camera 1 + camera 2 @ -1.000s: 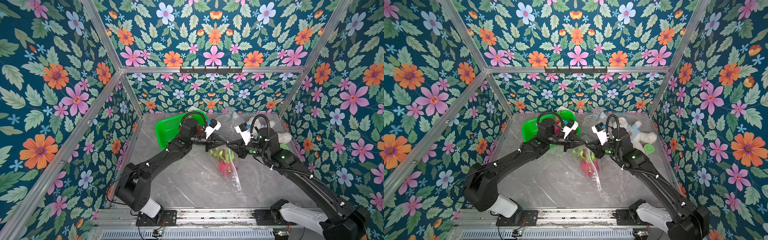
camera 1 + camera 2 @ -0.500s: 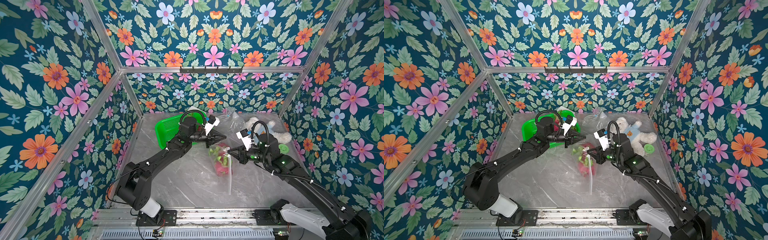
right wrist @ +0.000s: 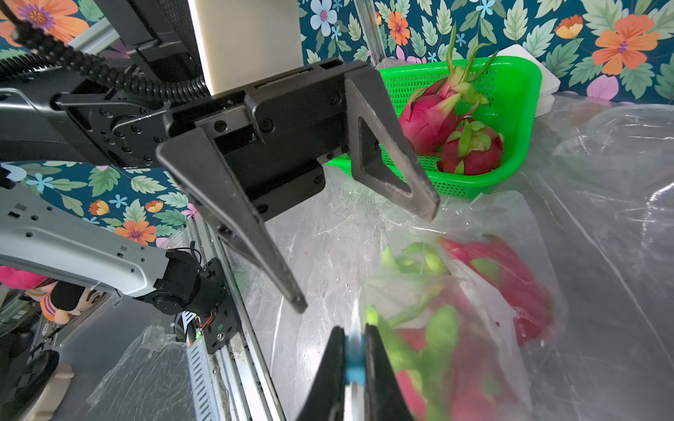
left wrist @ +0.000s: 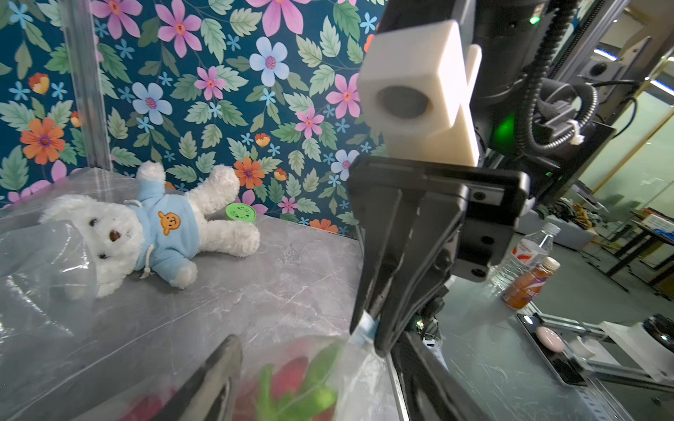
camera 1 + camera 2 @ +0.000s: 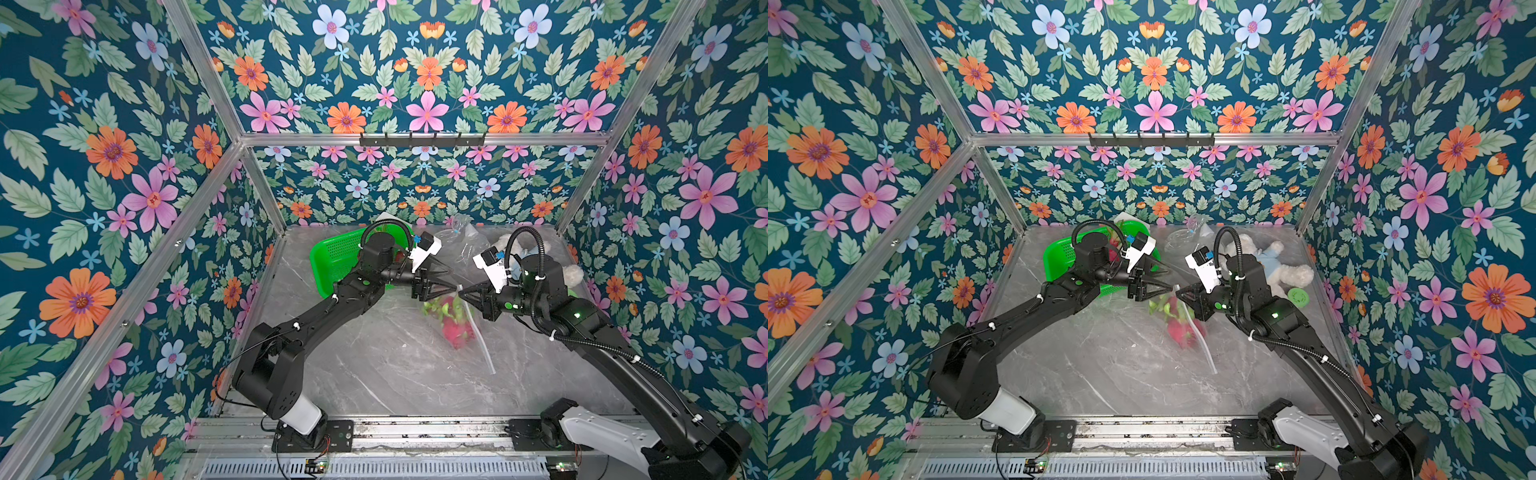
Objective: Open the zip-top bag and take out the dragon fruit
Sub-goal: Pick up the zipper food storage bag at the center of the board.
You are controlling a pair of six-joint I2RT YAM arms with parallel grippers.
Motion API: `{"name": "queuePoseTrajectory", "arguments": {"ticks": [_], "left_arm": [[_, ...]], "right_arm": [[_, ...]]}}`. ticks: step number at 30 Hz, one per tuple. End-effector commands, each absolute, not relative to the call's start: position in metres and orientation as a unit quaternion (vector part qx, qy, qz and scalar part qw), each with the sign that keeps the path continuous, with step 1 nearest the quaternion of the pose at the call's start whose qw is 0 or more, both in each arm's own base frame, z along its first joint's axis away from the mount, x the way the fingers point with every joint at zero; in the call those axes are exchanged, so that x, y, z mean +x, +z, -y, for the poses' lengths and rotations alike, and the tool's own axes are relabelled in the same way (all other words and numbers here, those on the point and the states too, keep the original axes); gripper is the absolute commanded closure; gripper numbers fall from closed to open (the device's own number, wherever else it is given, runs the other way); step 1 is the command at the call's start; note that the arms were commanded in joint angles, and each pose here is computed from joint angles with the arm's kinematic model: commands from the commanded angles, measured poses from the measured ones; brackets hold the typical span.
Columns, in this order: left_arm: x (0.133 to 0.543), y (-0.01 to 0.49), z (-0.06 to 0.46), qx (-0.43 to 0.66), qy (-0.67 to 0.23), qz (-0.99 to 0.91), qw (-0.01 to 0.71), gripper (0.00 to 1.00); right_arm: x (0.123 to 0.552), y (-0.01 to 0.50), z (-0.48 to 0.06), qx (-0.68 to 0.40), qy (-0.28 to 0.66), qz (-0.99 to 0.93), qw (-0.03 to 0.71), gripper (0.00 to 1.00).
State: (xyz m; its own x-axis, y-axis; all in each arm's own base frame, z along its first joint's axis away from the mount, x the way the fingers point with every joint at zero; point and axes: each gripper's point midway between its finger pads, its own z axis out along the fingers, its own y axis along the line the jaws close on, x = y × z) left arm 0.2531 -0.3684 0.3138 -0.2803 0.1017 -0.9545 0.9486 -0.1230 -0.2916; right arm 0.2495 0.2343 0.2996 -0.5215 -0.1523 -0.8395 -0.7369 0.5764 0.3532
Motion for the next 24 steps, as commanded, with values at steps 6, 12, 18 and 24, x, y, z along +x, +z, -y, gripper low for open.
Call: {"name": "queuePoseTrajectory", "arguments": {"ticks": [6,12,18,24], "left_arm": [[0.241,0.308,0.376,0.495,-0.601,-0.532,0.333,0.33],[0.237,0.306,0.381,0.5,-0.608,-0.528,0.318,0.54],[0.237,0.307,0.382,0.5,-0.607,-0.528,0.32,0.73],[0.238,0.309,0.381,0.5,-0.606,-0.528,0.324,0.88]], "right_arm": [[0.252,0.298,-0.236,-0.297,0.355,-0.789,0.405,1.0],[0.254,0.297,-0.236,-0.297,0.352,-0.789,0.407,1.0],[0.255,0.295,-0.237,-0.296,0.355,-0.79,0.404,1.0],[0.255,0.294,-0.238,-0.296,0.357,-0.789,0.403,1.0]]}}
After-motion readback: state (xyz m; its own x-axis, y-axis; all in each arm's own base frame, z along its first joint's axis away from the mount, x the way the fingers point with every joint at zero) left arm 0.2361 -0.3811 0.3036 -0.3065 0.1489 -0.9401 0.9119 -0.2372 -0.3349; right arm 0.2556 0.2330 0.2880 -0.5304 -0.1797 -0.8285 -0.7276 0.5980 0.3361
